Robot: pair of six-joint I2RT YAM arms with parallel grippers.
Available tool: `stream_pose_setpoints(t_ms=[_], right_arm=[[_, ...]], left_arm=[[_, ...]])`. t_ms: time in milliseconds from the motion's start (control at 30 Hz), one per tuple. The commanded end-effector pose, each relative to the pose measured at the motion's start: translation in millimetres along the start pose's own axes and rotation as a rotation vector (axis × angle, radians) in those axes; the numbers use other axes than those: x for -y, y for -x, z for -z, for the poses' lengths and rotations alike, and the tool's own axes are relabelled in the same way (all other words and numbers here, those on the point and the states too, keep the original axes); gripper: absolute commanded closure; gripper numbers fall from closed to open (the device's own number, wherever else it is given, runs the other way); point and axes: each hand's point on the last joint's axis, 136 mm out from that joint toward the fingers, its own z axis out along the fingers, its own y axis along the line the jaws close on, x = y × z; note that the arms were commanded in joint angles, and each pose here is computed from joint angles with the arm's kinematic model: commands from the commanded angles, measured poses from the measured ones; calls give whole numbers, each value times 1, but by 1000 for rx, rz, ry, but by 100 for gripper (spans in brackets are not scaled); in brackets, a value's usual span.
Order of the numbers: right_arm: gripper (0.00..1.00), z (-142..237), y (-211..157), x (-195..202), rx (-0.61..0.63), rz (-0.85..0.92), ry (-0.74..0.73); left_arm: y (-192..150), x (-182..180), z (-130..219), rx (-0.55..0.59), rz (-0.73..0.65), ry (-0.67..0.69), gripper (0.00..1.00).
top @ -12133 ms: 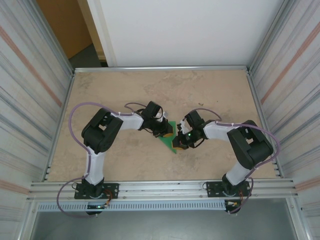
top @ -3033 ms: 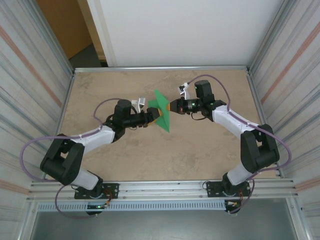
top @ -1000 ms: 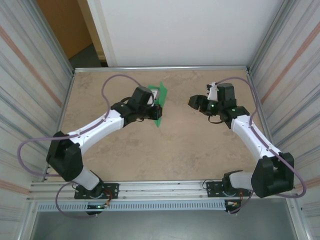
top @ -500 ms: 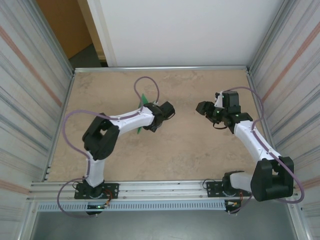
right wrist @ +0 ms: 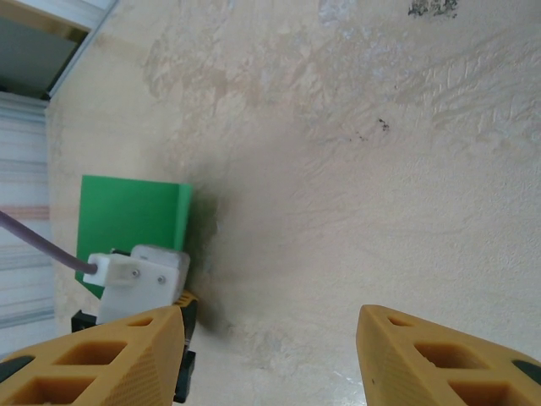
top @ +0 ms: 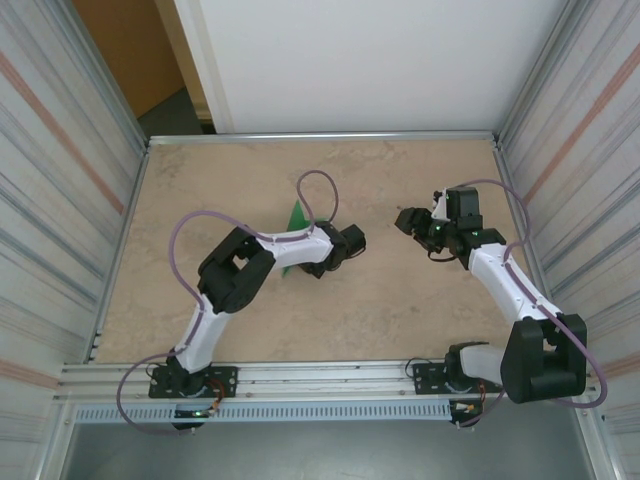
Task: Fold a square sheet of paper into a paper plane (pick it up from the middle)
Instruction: Turn over the paper at the center of the table.
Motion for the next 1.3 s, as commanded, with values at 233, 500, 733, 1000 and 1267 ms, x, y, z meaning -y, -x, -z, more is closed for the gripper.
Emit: stream_pose_setpoints(t_ms=[233,500,733,1000,1267], right_arm=[[45,2,0,1,6,-41,-2],[45,2,1,3,15,-48,-7],[45,-1,-2,3,-6,-37,-9],[45,-22,-21,-6,-89,112,-126],[44,-46,-40,-25,-154,148,-101]], left_arm=[[11,18,21,32,89,-109,73],[16,20,49,51,183,-188,62],[23,9,84,85,263,-291,57],[14,-29,120,122,464,-459,47],[-15,-31,74,33,759,-702,40]])
